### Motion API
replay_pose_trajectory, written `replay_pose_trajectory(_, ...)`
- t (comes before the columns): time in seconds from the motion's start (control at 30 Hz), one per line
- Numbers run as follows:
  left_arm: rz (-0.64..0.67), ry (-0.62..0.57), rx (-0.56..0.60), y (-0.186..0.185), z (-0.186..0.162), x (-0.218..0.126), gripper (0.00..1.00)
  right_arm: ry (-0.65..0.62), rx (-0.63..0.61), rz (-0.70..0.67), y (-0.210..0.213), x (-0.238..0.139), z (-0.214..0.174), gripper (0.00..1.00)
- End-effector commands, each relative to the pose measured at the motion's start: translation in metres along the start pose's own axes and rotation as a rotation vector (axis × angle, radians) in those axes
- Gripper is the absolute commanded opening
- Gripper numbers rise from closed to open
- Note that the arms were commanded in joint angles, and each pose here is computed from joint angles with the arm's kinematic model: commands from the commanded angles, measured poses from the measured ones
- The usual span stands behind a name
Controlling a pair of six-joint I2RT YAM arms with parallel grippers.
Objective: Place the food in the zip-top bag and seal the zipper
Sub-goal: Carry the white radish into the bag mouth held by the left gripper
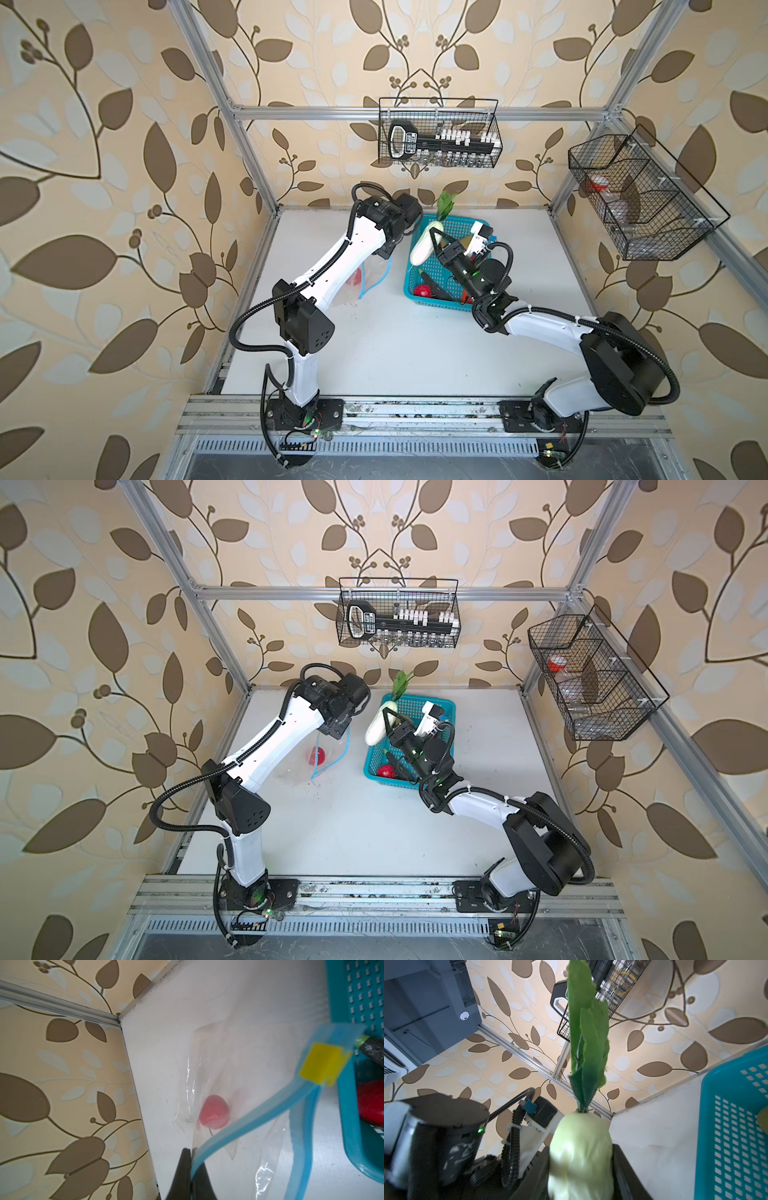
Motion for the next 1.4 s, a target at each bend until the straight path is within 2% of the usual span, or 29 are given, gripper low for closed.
replay_pose_trajectory(0.0,-0.031,-0.024,-0.063,0.017,-0.007,-0.019,0.0,-0.078,0.0,0.112,0.029,0.007,0.005,0.0)
replay_pose_trajectory(0.23,-0.071,-0.033,-0.063,0.015,-0.009,-0.025,0.0,-0.103,-0.023,0.234,0.052,0.015,-0.016,0.0)
replay_pose_trajectory(0.43,-0.111,-0.038,-0.071,0.019,-0.01,-0.026,0.0,-0.097,-0.009,0.323,0.053,0.024,-0.029,0.0)
replay_pose_trajectory(0.6,-0.148,-0.028,-0.075,0.018,-0.009,-0.025,0.0,-0.069,0.001,0.391,0.05,0.032,-0.042,0.0)
replay_pose_trajectory(0.73,-0.184,-0.036,-0.066,0.015,-0.007,-0.029,0.0,-0.006,-0.035,0.445,0.054,0.039,-0.054,0.0)
replay_pose_trajectory(0.9,-0.205,-0.037,-0.063,0.013,-0.007,-0.031,0.0,-0.01,-0.064,0.468,0.062,0.045,-0.063,0.0)
replay_pose_trajectory(1.37,-0.228,-0.069,-0.083,0.016,0.0,-0.04,0.0,0.041,-0.082,0.45,0.047,0.056,-0.106,0.0)
Point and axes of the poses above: each gripper's point midway between its finger pads, its own x axis out along the fingers, its own y axis along the line the jaws close on, z = x × y, the point moved 2 cm from there along -x, back along the fingers, and after that the axes turned 7 degrees about x, right-handed, at the moved point
